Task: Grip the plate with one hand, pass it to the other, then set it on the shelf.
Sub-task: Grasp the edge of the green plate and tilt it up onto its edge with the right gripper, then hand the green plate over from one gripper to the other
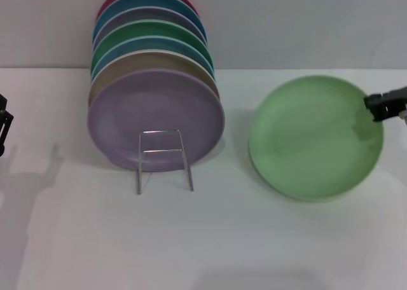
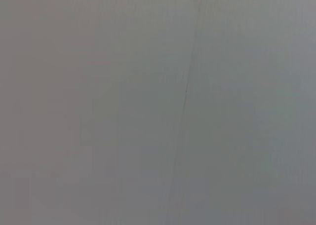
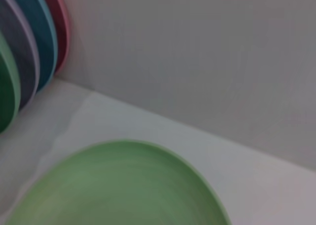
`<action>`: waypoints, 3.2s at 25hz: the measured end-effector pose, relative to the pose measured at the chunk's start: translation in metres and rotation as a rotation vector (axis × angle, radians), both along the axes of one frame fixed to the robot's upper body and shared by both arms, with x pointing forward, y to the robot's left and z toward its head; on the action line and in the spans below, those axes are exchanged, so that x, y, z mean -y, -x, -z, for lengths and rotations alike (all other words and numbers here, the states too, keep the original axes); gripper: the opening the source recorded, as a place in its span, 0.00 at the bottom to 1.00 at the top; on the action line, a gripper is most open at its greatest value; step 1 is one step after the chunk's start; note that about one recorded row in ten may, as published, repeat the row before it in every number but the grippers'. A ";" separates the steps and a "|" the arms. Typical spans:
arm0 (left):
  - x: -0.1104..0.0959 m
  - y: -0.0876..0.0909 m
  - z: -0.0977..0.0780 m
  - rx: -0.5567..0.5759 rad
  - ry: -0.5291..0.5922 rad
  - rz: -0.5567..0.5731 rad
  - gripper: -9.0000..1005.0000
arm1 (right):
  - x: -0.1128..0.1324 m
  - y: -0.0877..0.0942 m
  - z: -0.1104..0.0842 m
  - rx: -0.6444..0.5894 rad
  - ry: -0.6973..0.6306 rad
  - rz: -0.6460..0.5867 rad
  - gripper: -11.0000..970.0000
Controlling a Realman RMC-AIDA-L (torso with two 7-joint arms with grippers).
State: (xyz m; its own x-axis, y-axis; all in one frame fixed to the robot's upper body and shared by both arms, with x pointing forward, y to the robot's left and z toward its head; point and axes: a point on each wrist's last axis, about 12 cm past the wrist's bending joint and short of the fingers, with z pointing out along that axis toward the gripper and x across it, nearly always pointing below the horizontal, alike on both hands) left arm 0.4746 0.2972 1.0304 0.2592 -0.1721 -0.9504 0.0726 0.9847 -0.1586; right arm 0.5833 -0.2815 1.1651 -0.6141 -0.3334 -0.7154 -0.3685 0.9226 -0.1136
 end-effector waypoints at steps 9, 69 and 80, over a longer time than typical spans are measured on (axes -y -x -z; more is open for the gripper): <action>0.000 0.001 0.000 -0.002 0.000 -0.002 0.82 | -0.010 -0.003 -0.005 0.198 0.033 -0.009 0.03; 0.048 0.049 -0.001 0.092 0.042 0.265 0.82 | -0.012 0.119 0.121 1.104 0.009 0.045 0.03; 0.081 0.061 0.006 0.044 -0.001 0.422 0.82 | -0.035 0.151 0.129 1.139 0.067 -0.022 0.03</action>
State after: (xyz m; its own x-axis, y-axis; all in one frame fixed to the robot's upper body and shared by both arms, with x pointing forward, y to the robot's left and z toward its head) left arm 0.4131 0.2161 1.0248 0.2064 -0.2710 -0.9402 0.4765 0.8671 -0.1453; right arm 0.4318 -0.2469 1.0358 0.3869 -0.3941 -0.8336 -0.0356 0.8970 -0.4406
